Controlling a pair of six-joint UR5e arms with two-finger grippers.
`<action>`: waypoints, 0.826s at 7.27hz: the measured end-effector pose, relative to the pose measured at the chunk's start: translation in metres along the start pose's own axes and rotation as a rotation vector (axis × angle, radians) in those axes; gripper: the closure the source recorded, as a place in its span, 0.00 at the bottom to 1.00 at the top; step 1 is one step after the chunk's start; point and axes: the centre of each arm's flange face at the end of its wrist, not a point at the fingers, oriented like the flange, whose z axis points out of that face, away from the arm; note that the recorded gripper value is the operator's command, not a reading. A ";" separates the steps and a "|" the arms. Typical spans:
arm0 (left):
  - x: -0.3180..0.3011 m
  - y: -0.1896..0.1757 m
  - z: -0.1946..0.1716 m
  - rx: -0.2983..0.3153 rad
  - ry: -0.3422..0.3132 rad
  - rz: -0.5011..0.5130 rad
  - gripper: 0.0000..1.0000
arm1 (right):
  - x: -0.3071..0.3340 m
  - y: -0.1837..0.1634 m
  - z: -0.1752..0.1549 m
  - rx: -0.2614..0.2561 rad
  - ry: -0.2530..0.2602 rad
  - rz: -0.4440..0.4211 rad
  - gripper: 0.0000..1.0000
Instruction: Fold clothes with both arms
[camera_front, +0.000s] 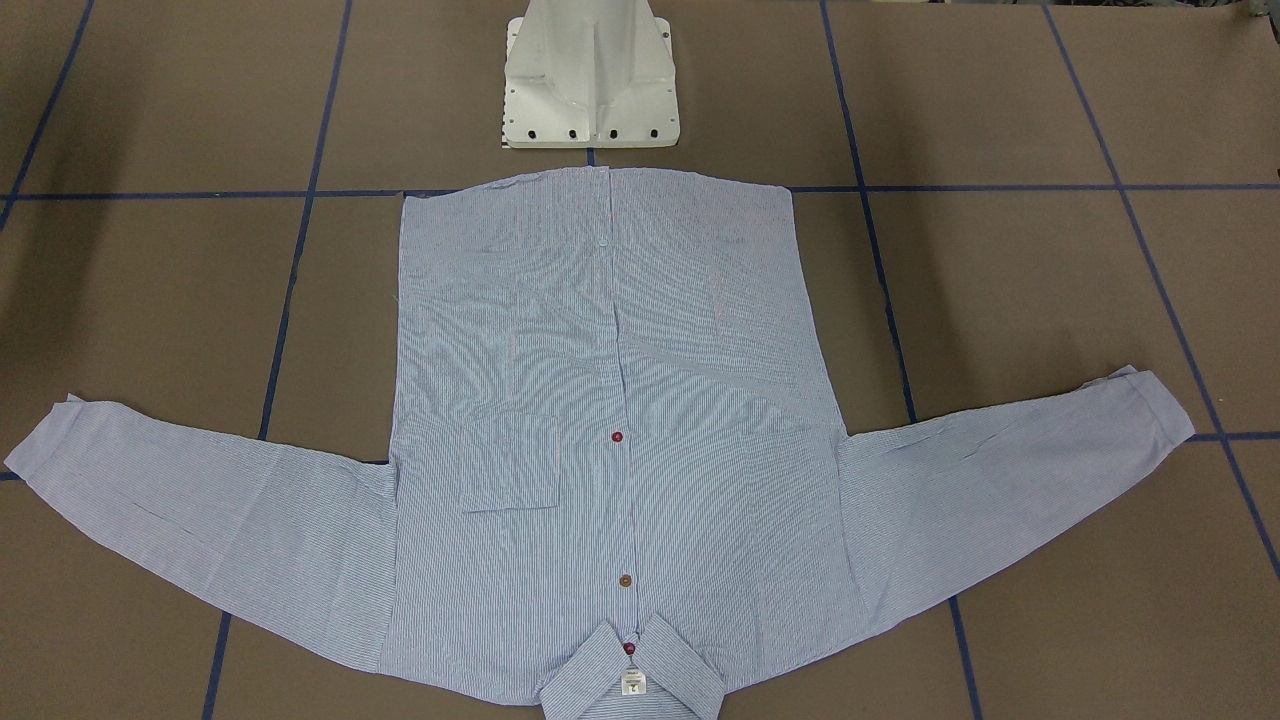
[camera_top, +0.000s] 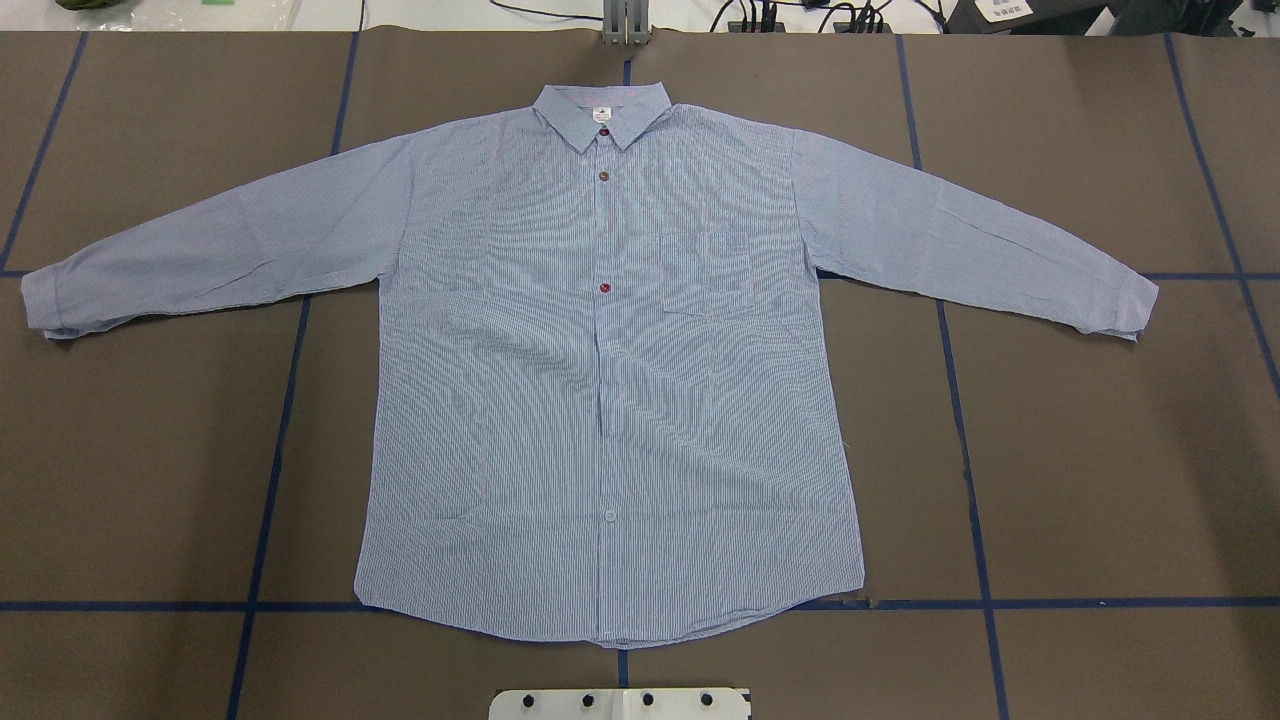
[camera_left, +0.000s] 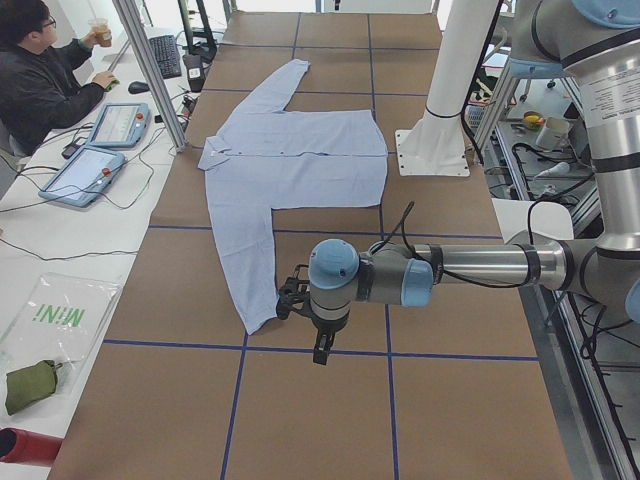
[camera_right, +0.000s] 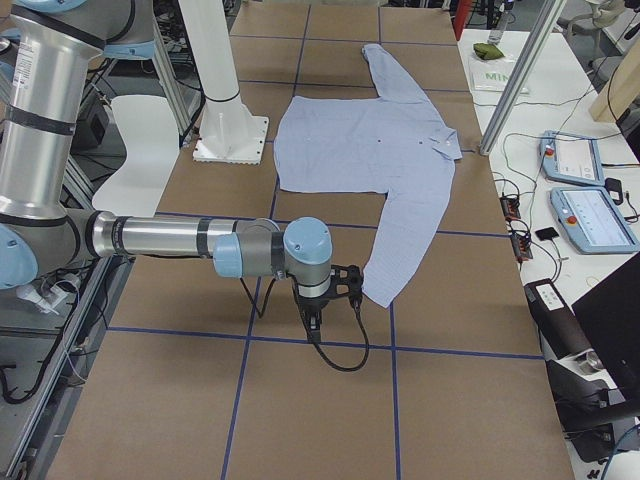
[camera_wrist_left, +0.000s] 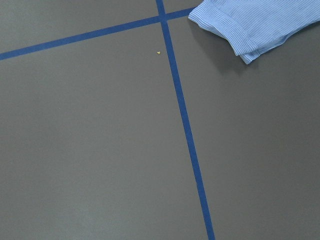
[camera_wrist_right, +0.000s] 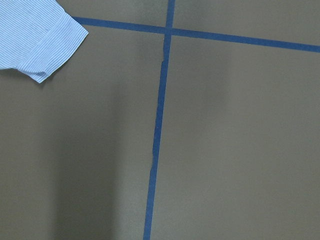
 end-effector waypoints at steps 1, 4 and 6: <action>0.001 -0.001 -0.001 0.004 -0.001 0.004 0.00 | 0.000 0.000 0.000 -0.001 0.000 0.000 0.00; 0.006 -0.007 -0.007 0.057 -0.008 0.055 0.00 | -0.004 -0.005 -0.005 0.014 0.003 -0.012 0.00; 0.011 -0.014 -0.015 0.129 -0.026 0.120 0.00 | -0.028 -0.020 -0.033 0.082 0.002 -0.067 0.00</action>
